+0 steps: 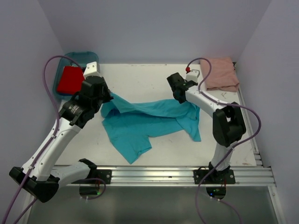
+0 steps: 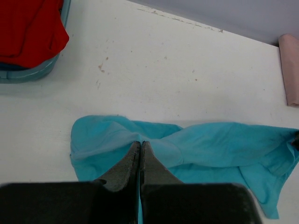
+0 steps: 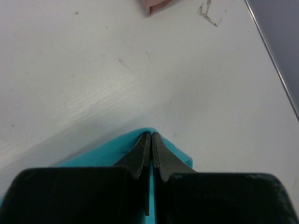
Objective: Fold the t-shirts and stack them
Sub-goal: Flatten the tshirt out
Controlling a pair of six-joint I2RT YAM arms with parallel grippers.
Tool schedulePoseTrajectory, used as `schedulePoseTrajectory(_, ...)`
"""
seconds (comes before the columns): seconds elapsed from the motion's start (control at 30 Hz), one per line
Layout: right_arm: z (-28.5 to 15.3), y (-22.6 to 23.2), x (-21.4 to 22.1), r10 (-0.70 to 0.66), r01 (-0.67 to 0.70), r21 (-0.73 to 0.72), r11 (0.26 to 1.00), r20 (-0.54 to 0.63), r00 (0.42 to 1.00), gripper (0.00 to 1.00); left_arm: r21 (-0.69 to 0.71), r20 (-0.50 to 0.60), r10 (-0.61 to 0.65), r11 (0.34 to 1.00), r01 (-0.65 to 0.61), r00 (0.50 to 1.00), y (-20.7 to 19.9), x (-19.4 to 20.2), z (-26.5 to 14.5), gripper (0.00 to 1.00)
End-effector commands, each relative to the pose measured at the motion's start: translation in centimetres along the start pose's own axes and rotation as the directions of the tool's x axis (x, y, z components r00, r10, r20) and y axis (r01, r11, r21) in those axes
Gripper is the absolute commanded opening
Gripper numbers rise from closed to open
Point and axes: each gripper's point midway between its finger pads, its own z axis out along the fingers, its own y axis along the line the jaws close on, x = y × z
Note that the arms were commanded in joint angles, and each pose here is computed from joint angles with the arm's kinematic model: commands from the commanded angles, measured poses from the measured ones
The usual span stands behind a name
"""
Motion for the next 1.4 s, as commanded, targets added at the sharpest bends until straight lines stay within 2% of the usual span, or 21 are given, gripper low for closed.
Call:
schedulePoseTrajectory(0.0, 2.4, -2.3, -2.4, 0.133, -0.143, 0.184, 0.972, 0.067, 0.989, 0.0, -0.001, 0.046, -0.013, 1.0, 0.013, 0.999, 0.3, -1.0, -0.8, 0.0)
schedulePoseTrajectory(0.07, 4.6, -1.2, -1.0, 0.114, -0.114, 0.209, 0.971, 0.011, 0.993, 0.0, 0.002, 0.042, -0.012, 1.0, 0.012, 0.999, 0.3, -0.9, -0.8, 0.0)
schedulePoseTrajectory(0.1, 5.4, -1.1, -1.9, 0.15, -0.148, 0.219, 0.964, 0.011, 0.989, 0.0, 0.003, 0.044, -0.011, 1.0, 0.011, 0.999, 0.3, -0.9, -0.9, 0.0)
schedulePoseTrajectory(0.13, 5.8, -1.2, -1.5, 0.134, -0.127, 0.238, 0.963, -0.013, 0.991, 0.01, 0.0, 0.039, -0.009, 1.0, 0.009, 0.999, 0.4, -0.7, -0.8, 0.0)
schedulePoseTrajectory(0.17, 7.1, -1.0, -0.4, 0.112, -0.096, 0.267, 0.959, -0.045, 0.993, 0.24, -0.001, 0.038, -0.008, 1.0, 0.008, 0.999, 0.5, -0.7, -0.8, 0.0)
schedulePoseTrajectory(0.3, 6.8, -1.6, -0.4, 0.12, -0.099, 0.275, 0.956, -0.062, 0.991, 0.81, -0.001, 0.035, -0.008, 1.0, 0.008, 0.999, 0.6, -0.4, -0.9, 0.0)
schedulePoseTrajectory(0.4, 5.6, -1.7, -0.7, 0.183, -0.175, 0.17, 0.97, -0.034, 0.983, 0.87, 0.001, 0.031, -0.015, 1.0, 0.015, 0.999, 0.6, -0.2, -0.7, 0.0)
schedulePoseTrajectory(0.47, 5.0, -1.8, 1.2, 0.173, -0.165, 0.102, 0.981, -0.075, 0.982, 0.87, 0.001, 0.022, -0.013, 1.0, 0.013, 1.0, 0.6, 0.1, -0.6, 0.0)
schedulePoseTrajectory(0.5, 4.1, -2.0, 0.1, 0.209, -0.206, 0.051, 0.977, -0.056, 0.976, 0.86, 0.001, 0.02, -0.011, 1.0, 0.011, 1.0, 0.5, 0.2, -0.5, 0.0)
schedulePoseTrajectory(0.57, 3.3, -2.1, 0.8, 0.216, -0.216, 0.004, 0.976, -0.078, 0.973, 0.85, 0.007, 0.015, -0.013, 1.0, 0.013, 1.0, 0.4, 0.4, -0.3, 0.0)
schedulePoseTrajectory(0.7, 2.0, -1.6, 4.4, 0.201, -0.223, -0.122, 0.967, -0.175, 0.964, 0.82, 0.012, -0.001, -0.011, 1.0, 0.011, 1.0, 0.1, 0.9, 0.3, 0.0)
schedulePoseTrajectory(0.83, 1.3, -0.7, 6.3, 0.195, -0.246, -0.213, 0.946, -0.234, 0.952, 0.74, 0.018, -0.014, -0.01, 1.0, 0.011, 1.0, -0.1, 1.4, 0.7, 0.0)
schedulePoseTrajectory(0.87, 1.3, -0.6, 6.6, 0.199, -0.255, -0.22, 0.942, -0.247, 0.948, 0.66, 0.017, -0.017, -0.009, 1.0, 0.009, 1.0, -0.1, 1.5, 0.8, 0.0)
schedulePoseTrajectory(0.93, 1.4, 0.3, 7.8, 0.216, -0.301, -0.264, 0.916, -0.306, 0.927, 0.59, 0.014, -0.02, -0.009, 1.0, 0.009, 1.0, 0.0, 1.7, 0.9, 0.0)
schedulePoseTrajectory(1.0, 2.2, -0.1, 8.9, 0.26, -0.353, -0.243, 0.904, -0.344, 0.902, 0.54, 0.015, -0.016, -0.011, 1.0, 0.011, 1.0, 0.1, 1.7, 0.7, 0.0)
schedulePoseTrajectory(1.1, 2.9, -0.1, 8.7, 0.32, -0.407, -0.245, 0.88, -0.328, 0.889, 0.49, 0.012, -0.019, -0.01, 1.0, 0.01, 1.0, 0.3, 1.9, 0.5, 0.0)
schedulePoseTrajectory(1.37, 4.0, 0.0, 8.7, 0.338, -0.424, -0.237, 0.874, -0.33, 0.881, 0.4, 0.01, -0.015, -0.015, 1.0, 0.015, 1.0, 0.5, 1.8, 0.3, 0.0)
